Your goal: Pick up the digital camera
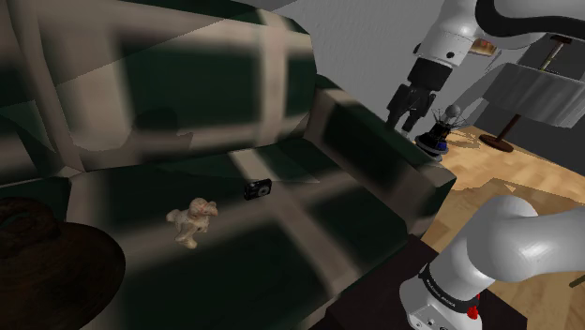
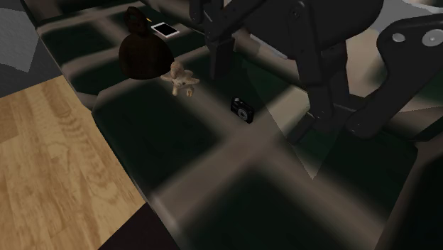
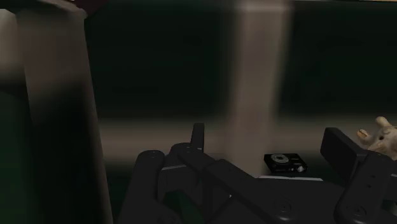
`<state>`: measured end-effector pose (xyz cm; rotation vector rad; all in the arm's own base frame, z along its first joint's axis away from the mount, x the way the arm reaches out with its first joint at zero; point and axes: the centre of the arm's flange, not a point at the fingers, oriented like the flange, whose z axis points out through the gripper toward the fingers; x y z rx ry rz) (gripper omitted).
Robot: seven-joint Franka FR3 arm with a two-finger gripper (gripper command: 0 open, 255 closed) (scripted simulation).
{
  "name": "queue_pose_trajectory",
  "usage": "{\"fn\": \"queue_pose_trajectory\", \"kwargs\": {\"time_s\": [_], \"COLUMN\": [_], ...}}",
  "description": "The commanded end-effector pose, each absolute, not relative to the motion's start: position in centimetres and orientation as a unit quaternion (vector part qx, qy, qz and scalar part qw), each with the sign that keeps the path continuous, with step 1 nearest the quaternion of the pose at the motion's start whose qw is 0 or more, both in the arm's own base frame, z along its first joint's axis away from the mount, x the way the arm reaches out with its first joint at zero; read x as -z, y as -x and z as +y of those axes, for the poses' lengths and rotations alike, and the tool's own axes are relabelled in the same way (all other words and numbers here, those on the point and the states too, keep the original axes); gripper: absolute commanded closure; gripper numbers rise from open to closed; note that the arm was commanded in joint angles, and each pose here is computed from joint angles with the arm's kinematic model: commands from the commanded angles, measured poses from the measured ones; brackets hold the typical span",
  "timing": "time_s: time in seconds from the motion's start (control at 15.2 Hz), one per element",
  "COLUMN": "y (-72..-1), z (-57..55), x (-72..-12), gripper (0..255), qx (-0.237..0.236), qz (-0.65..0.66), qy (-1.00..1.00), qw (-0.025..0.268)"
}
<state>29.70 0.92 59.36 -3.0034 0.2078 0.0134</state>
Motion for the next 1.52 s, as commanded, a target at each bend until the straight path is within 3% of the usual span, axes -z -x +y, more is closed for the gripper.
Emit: {"fn": "queue_pose_trajectory", "kwargs": {"time_s": [0.0, 1.45], "y": [-29.7, -50.9], "z": [0.9, 8.1], "x": [-59.4, -40.6], "gripper": [0, 0], "qx": [-0.004, -0.012], "qz": [0.069, -0.394], "qy": [0.995, 0.918], "qw": [0.065, 0.032]}}
